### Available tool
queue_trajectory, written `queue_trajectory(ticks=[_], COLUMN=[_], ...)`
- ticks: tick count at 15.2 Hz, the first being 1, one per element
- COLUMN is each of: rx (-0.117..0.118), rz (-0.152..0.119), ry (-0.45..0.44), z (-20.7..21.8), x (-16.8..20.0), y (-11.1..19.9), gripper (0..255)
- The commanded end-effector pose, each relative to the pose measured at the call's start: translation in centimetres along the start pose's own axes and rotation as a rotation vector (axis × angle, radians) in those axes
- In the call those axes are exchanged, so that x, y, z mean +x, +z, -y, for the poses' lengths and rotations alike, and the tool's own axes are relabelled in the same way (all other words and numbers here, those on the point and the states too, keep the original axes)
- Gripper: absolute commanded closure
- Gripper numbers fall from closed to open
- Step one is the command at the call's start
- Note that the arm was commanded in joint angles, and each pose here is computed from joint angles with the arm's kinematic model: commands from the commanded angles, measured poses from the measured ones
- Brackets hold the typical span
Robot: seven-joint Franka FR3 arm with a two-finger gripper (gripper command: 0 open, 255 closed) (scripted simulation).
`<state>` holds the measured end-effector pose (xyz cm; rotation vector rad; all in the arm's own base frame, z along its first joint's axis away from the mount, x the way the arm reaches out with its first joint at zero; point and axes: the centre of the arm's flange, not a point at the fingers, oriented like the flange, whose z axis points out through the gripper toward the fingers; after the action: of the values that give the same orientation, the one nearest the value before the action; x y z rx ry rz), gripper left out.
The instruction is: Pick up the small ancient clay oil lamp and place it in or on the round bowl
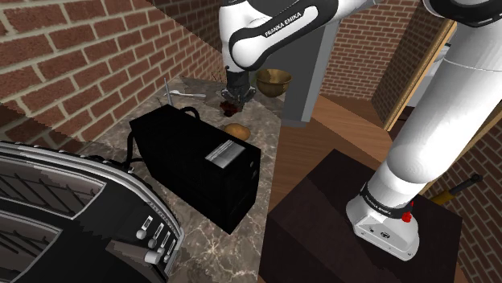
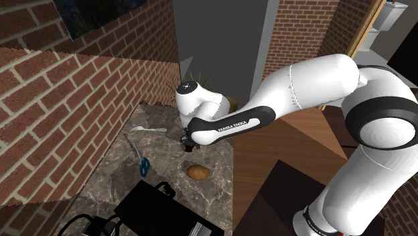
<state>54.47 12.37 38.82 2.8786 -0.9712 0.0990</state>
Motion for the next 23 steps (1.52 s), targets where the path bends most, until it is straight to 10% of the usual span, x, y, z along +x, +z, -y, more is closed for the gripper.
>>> queue_trajectory(ticks=[1, 2, 6, 22, 23], rx=[0.0, 0.0, 0.001, 0.001, 0.001], rz=[0.0, 0.0, 0.284, 0.284, 0.284], ry=[0.0, 0.0, 0.153, 0.153, 0.153], z=[0.0, 0.0, 3.4, 3.5, 3.5], x=[0.0, 0.0, 7.8, 6.7, 6.7], y=[0.0, 0.0, -0.4, 3.4, 3.4], gripper=[255, 0, 0, 0, 255])
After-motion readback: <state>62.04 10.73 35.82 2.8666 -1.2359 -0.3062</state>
